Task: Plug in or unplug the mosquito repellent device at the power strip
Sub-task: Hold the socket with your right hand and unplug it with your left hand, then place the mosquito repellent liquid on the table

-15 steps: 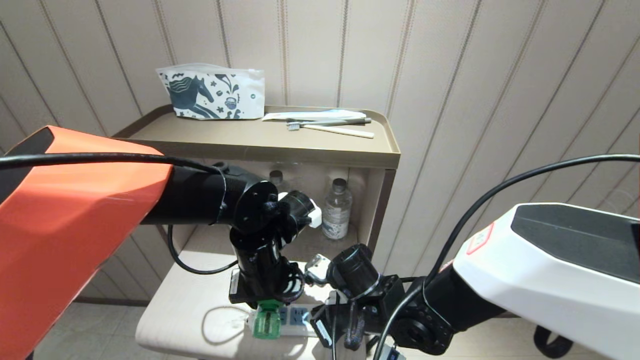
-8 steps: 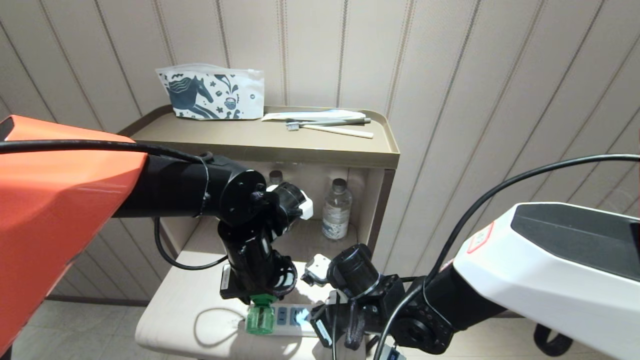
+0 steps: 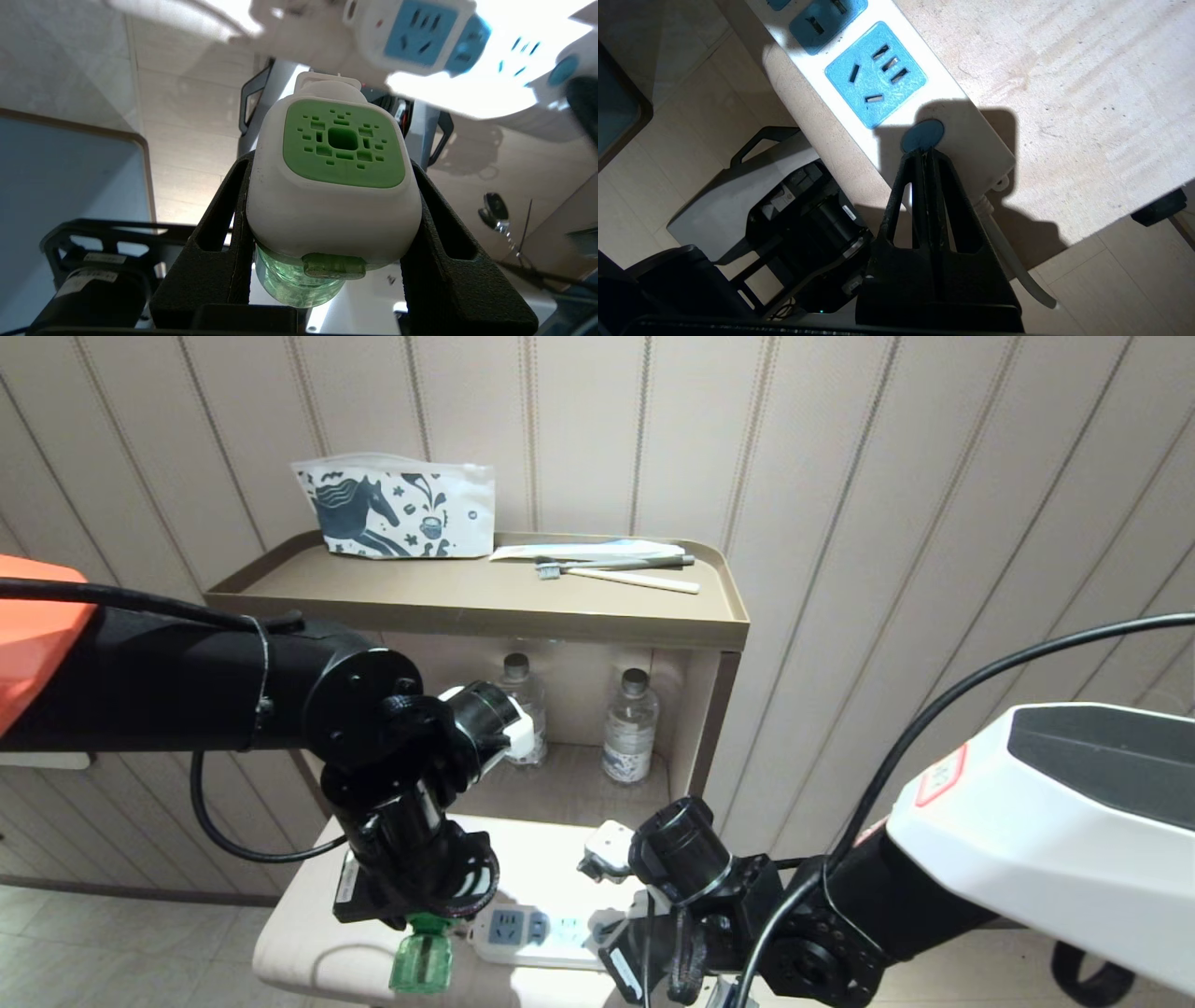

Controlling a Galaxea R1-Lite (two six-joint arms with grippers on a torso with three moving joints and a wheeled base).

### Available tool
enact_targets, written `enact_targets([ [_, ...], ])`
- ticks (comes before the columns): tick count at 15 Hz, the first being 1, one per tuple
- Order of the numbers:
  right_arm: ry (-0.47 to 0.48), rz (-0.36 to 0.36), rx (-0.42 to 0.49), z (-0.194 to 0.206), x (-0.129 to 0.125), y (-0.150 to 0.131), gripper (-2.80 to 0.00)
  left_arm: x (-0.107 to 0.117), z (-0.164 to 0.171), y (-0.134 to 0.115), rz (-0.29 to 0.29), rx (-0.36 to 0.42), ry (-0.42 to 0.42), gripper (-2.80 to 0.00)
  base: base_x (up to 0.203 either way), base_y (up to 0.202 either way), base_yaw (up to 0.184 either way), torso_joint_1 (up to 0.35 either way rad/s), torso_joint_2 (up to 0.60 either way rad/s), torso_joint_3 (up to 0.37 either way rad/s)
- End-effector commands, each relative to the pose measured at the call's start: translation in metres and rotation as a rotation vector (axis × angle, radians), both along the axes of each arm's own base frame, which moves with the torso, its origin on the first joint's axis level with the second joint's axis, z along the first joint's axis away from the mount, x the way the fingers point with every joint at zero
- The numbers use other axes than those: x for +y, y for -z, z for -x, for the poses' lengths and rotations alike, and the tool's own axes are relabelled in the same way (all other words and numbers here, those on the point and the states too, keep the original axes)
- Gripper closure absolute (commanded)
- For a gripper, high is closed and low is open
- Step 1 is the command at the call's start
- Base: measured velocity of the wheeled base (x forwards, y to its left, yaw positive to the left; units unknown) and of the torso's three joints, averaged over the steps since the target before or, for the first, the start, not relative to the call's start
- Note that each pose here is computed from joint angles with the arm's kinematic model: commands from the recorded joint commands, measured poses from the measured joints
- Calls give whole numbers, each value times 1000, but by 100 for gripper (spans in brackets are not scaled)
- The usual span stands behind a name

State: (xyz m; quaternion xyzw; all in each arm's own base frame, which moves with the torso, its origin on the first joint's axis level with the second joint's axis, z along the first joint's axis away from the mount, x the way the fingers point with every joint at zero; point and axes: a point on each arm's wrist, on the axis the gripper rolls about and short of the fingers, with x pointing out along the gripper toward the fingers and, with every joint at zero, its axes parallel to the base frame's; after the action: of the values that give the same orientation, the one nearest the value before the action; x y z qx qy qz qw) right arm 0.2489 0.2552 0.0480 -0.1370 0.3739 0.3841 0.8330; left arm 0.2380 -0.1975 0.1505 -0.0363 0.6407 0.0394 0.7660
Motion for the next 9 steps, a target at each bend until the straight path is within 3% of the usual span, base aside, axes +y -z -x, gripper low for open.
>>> enact_targets([
  [1,-2,-33,-32,7,-6,-18,0,16,19,-12,11,-14,-9,0,0,0,0,0,0,0],
  [3,-4,-35,-34,9,-7,-20,0,20,23,-13,17,-21,-13,0,0,0,0,0,0,0],
  [6,-11,-92,-89,19,-13,-48,0,36,39,-40,97,-122,-25,0,0,0,0,0,0,0],
  [9,-10,-136,-135,28,-23,-72,0,47,51,-56,139,-174,-31,0,0,0,0,0,0,0],
])
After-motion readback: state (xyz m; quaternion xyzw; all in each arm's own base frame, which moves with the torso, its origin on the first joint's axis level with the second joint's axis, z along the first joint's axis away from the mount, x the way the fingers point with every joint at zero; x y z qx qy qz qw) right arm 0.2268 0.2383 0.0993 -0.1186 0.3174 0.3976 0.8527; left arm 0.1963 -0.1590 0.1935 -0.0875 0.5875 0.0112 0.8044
